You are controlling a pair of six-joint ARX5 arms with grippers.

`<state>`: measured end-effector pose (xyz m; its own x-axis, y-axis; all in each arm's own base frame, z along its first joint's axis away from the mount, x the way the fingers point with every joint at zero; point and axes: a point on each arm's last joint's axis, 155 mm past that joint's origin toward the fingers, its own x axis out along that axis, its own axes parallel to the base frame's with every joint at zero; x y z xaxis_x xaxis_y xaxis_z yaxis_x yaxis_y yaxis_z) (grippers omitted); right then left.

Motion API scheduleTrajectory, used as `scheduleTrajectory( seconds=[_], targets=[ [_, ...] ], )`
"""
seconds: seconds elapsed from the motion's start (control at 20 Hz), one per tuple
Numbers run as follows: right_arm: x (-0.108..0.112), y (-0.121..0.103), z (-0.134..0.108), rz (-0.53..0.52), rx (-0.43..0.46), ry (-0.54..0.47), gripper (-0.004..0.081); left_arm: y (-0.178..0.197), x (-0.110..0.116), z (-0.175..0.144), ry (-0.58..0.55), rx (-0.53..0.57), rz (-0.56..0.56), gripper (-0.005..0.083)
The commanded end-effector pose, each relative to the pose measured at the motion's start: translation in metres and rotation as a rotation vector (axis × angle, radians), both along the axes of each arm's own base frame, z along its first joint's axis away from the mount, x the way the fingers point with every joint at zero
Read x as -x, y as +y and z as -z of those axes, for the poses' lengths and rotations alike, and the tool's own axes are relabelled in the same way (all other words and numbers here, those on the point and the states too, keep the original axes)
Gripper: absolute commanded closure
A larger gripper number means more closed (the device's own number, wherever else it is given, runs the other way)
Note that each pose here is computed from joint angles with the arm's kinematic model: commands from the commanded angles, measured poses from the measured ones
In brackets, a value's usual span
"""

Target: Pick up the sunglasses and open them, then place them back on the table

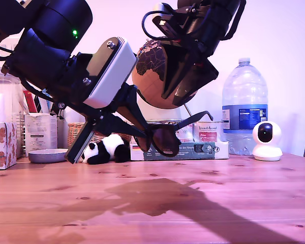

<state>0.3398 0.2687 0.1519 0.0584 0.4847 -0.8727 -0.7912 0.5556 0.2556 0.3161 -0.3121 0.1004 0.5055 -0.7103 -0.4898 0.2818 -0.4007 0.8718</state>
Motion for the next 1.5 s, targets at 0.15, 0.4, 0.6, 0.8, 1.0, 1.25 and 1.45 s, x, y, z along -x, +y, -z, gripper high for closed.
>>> scheduleTrajectory(
  seconds=[0.15,0.4,0.6,0.8,1.0,1.25,1.45],
  targets=[
    [0.004,0.009,0.012,-0.025,0.023,-0.002,0.0506,-0.011,-0.012,-0.027,-0.063,0.061,0.001,0.0793],
    [-0.004,-0.001,0.016,0.02,0.079,-0.026,0.0506,-0.012,-0.013,-0.029,-0.071,0.068,0.002,0.0793],
    [-0.008,-0.004,0.017,0.044,0.099,-0.038,0.0506,-0.015,-0.016,-0.039,-0.106,0.096,0.003,0.0793],
    [-0.01,-0.005,0.017,0.055,0.102,-0.042,0.0506,-0.016,-0.018,-0.045,-0.123,0.11,0.003,0.0793],
    [-0.02,-0.014,0.019,0.078,0.161,-0.093,0.0506,-0.017,-0.018,-0.045,-0.123,0.11,0.003,0.0793],
    [-0.035,-0.028,0.02,0.118,0.213,-0.146,0.0506,-0.02,-0.012,-0.041,-0.109,0.1,0.016,0.0793],
    [-0.044,-0.038,0.02,0.147,0.239,-0.171,0.0506,-0.025,-0.002,-0.032,-0.077,0.075,0.039,0.0793]
  ],
)
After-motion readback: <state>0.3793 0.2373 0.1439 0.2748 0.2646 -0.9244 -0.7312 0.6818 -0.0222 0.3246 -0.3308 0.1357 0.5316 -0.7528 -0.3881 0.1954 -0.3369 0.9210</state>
